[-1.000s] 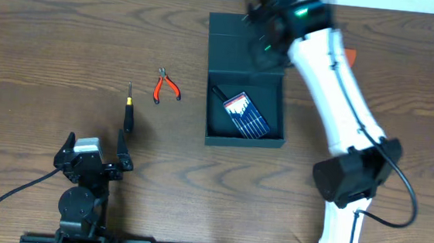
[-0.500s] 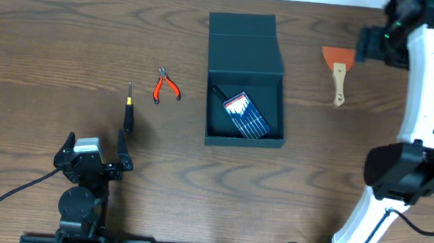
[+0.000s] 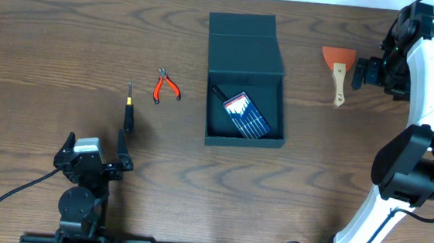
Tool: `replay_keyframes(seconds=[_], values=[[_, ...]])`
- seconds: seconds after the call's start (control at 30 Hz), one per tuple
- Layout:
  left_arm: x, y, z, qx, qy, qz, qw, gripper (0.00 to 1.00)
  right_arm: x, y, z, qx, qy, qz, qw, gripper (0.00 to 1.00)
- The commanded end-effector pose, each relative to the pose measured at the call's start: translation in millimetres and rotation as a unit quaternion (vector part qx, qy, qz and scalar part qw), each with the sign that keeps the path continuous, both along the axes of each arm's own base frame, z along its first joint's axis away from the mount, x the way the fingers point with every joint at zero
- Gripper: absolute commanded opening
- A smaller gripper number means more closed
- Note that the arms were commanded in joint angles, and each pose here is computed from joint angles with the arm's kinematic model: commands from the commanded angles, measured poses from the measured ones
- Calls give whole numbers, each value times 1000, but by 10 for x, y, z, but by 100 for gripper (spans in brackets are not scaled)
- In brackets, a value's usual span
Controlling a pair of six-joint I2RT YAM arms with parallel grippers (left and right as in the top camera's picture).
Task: Pack container
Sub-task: 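Withdraw the right gripper to the right near the scraper, then move the left gripper forward toward the yellow-handled screwdriver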
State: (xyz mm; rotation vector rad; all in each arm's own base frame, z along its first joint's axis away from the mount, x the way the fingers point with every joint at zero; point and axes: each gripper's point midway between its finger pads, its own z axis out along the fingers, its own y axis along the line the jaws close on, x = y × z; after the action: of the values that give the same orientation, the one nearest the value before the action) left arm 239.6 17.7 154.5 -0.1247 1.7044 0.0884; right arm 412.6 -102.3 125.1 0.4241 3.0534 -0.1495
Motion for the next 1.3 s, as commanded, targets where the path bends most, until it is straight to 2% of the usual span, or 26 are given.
replay_keyframes(seconds=[0.0, 0.17, 0.3, 0.4, 0.6, 0.67, 0.77, 0.9, 1.07, 1.13, 1.27], values=[[-5, 45, -150, 2, 18, 12, 1000, 99, -11, 1, -25, 4, 3, 1, 1000, 99], [-5, 46, -149, 3, 18, 12, 1000, 99, -11, 1, -25, 4, 3, 1, 1000, 99], [-13, 138, -91, 37, 11, 35, 999, 99, -11, 0, -25, 4, 3, 1, 1000, 99], [7, 15, -102, 26, 11, 0, 1000, 99, -10, 0, -25, 4, 3, 1, 1000, 99], [39, -82, 135, 16, -37, -26, 999, 99, -11, 0, -25, 4, 3, 1, 1000, 99], [31, -87, 175, -6, -37, -26, 999, 99, -11, 0, -25, 4, 3, 1, 1000, 99], [5, -86, 198, -47, -4, -20, 999, 98, -10, 0, -25, 4, 3, 1, 1000, 99], [52, -89, 310, -49, 58, -16, 997, 99, -11, 0, -25, 4, 3, 1, 1000, 99], [404, -157, 626, -28, 142, -31, 989, 99, -11, 1, -25, 4, 3, 1, 1000, 99], [591, -245, 672, -4, 197, -60, 979, 99, -11, 0, -25, 4, 3, 1, 1000, 99], [907, -321, 514, 6, 328, -81, 941, 99, -11, 0, -25, 4, 3, 1, 1000, 99]])
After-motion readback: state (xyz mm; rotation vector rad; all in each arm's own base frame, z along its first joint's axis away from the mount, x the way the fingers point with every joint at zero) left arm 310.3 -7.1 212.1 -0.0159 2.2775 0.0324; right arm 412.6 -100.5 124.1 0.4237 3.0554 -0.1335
